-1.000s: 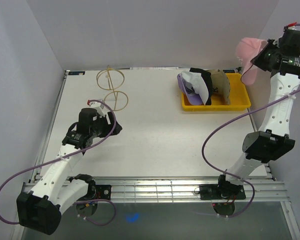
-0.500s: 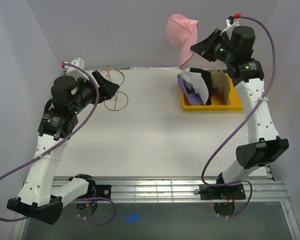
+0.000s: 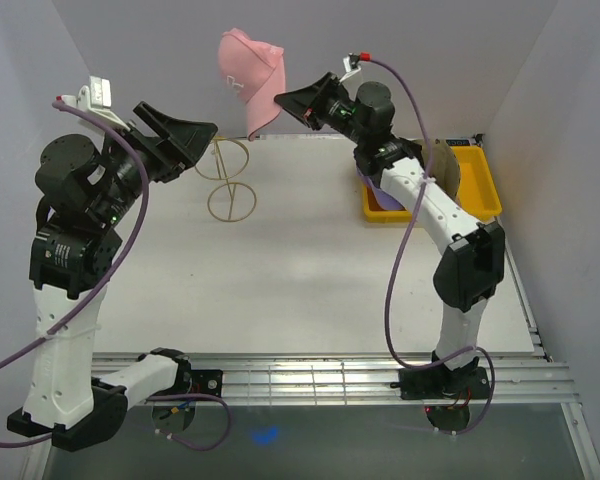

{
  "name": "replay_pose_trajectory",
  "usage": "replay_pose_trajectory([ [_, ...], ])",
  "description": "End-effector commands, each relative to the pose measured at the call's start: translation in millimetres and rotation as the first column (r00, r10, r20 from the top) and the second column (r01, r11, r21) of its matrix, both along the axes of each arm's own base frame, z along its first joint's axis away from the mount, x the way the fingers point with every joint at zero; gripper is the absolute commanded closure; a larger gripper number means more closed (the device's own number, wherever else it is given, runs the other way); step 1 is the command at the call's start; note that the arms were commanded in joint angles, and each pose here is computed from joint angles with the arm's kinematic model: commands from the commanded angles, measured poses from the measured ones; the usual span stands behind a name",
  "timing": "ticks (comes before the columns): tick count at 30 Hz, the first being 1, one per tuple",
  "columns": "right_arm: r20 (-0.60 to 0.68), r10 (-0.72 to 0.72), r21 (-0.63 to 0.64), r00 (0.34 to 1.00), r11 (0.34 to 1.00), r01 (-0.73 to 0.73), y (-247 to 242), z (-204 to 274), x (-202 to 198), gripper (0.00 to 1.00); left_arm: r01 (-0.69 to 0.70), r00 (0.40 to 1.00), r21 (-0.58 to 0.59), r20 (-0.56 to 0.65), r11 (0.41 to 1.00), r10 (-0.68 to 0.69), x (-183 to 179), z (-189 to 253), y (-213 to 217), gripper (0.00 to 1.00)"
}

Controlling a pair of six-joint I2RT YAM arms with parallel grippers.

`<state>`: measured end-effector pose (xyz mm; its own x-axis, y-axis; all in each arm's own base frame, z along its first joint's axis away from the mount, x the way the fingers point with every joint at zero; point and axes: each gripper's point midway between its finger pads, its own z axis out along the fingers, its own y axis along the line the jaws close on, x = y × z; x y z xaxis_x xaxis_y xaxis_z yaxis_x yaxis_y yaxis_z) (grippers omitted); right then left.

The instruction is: Stack the hats

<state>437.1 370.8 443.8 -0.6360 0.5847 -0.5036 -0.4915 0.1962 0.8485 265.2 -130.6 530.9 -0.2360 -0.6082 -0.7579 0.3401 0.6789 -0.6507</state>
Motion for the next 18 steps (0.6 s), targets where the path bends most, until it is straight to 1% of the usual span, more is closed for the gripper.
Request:
replay_pose_trajectory([
  [1,0.128,0.028,0.291,0.991,0.955,-0.065,13,74,-13,0.92,-0.019,1.000,-0.030,-0.009,0.999,0.019,-10,7,5,0.20],
  [2,0.104,0.048,0.303,0.993,0.950,-0.078,29,62,-9,0.92,-0.022,1.000,-0.031,-0.001,0.999,0.022,-13,11,7,0.20],
  [4,0.105,0.064,0.381,0.992,0.919,-0.100,40,70,-15,0.92,-0.031,0.999,-0.033,0.007,0.999,0.031,-17,14,10,0.20],
  [5,0.080,0.073,0.394,0.994,0.914,-0.099,50,57,-9,0.92,-0.033,0.999,-0.027,0.004,0.999,0.033,-18,14,10,0.20],
  [6,0.059,0.079,0.423,0.995,0.901,-0.097,54,56,-7,0.92,-0.036,0.999,-0.027,0.009,0.999,0.036,-20,16,12,0.20],
  [7,0.076,0.088,0.451,0.993,0.885,-0.113,57,60,-10,0.92,-0.039,0.999,-0.027,0.006,0.999,0.039,-20,14,12,0.20],
  [8,0.057,0.104,0.460,0.993,0.880,-0.118,68,49,-9,0.92,-0.046,0.999,-0.025,0.005,0.999,0.046,-22,14,14,0.20],
  [10,0.045,0.119,0.501,0.992,0.856,-0.125,76,47,-13,0.92,-0.050,0.999,-0.020,-0.002,0.999,0.050,-22,10,15,0.20],
  [12,0.021,0.124,0.513,0.992,0.850,-0.117,82,33,-11,0.92,-0.057,0.998,-0.017,-0.003,0.998,0.057,-24,8,17,0.20],
  [13,0.025,0.127,0.546,0.992,0.829,-0.120,82,34,-15,0.92,-0.058,0.998,-0.013,-0.008,0.998,0.058,-23,5,17,0.20],
  [14,0.003,0.129,0.551,0.992,0.827,-0.109,84,22,-12,0.92,-0.059,0.998,-0.011,-0.009,0.998,0.058,-23,5,17,0.20],
  [17,-0.009,0.149,0.595,0.989,0.796,-0.115,86,15,-17,0.92,-0.057,0.998,-0.006,-0.015,0.998,0.057,-23,2,16,0.20],
  [18,-0.028,0.151,0.595,0.988,0.797,-0.105,87,5,-17,0.92,-0.054,0.998,-0.004,-0.016,0.999,0.054,-24,1,16,0.20],
])
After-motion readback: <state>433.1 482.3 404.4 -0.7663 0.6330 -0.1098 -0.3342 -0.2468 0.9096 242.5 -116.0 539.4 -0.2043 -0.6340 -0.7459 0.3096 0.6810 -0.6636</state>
